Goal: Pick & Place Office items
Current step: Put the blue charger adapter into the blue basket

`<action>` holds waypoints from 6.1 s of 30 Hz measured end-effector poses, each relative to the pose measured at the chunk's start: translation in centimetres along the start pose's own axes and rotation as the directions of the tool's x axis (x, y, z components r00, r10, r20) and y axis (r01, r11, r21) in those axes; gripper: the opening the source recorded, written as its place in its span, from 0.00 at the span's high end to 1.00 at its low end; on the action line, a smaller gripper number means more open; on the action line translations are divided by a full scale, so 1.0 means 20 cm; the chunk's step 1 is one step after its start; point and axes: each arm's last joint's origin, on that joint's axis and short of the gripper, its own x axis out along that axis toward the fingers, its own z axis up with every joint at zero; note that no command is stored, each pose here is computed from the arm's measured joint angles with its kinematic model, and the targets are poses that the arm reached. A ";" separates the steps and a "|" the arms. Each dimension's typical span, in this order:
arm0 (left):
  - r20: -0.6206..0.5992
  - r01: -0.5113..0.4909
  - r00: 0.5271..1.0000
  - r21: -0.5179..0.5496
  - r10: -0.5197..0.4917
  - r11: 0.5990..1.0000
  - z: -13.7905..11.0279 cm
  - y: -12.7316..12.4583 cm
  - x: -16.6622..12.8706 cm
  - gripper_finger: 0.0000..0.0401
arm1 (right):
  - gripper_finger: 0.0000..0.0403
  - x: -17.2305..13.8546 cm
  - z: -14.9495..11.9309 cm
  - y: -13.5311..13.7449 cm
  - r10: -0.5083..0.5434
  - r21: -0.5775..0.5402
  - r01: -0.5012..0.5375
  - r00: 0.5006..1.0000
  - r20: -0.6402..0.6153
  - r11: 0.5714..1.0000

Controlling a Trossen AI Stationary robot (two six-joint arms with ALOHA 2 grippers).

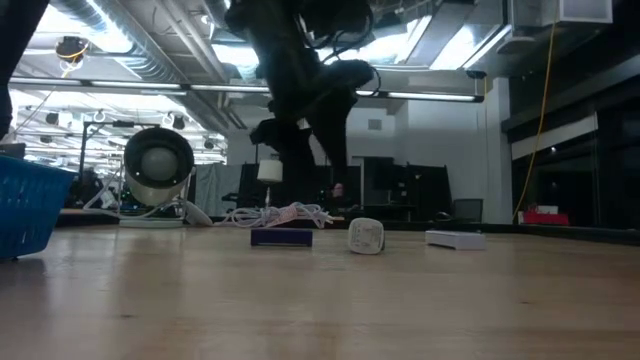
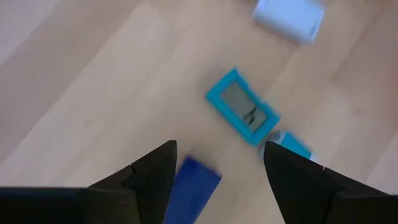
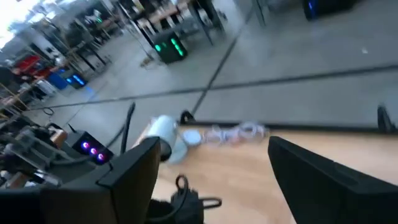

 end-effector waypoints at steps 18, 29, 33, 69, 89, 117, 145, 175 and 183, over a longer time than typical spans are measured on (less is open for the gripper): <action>0.133 0.057 0.991 -0.451 0.004 0.890 0.10 0.04 0.01 0.41 | 0.25 -0.22 0.30 -0.29 0.252 -0.426 -0.283 0.959 -0.129 0.859; 0.079 0.107 0.994 -0.732 -0.072 0.672 -0.16 -0.25 0.10 0.41 | 0.25 -0.24 0.50 -0.53 0.394 -0.494 -0.478 0.879 -0.269 0.727; 0.006 0.092 0.991 -0.740 -0.130 0.666 -0.20 -0.34 0.17 0.41 | 0.25 -0.22 0.55 -0.60 0.419 -0.501 -0.504 0.864 -0.279 0.704; -0.274 -0.226 0.961 -0.734 0.025 0.641 -0.02 -0.40 0.32 0.41 | 0.25 -0.19 0.65 -0.75 0.466 -0.478 -0.555 0.832 -0.301 0.681; -0.283 -0.221 0.959 -0.706 0.019 0.673 0.04 -0.34 0.36 0.41 | 0.25 -0.19 0.65 -0.75 0.468 -0.469 -0.559 0.829 -0.307 0.683; -0.338 -0.188 0.941 -0.579 -0.023 0.793 0.03 -0.33 0.42 0.66 | 0.25 -0.18 0.65 -0.75 0.462 -0.474 -0.536 0.844 -0.273 0.699; 0.288 0.098 0.954 -0.564 0.084 0.820 -0.73 -0.62 -0.38 0.67 | 0.25 -0.18 0.67 -0.75 0.446 -0.388 -0.487 0.873 -0.196 0.783; -0.112 -0.207 0.978 -0.399 0.177 0.893 -1.26 -0.51 -0.63 0.67 | 0.25 -0.18 0.69 -0.75 0.394 -0.337 -0.381 0.919 -0.032 0.861; -0.136 -0.239 0.970 -0.408 0.200 0.881 -1.26 -0.47 -0.56 0.64 | 0.25 -0.18 0.69 -0.75 0.391 -0.346 -0.374 0.920 -0.024 0.861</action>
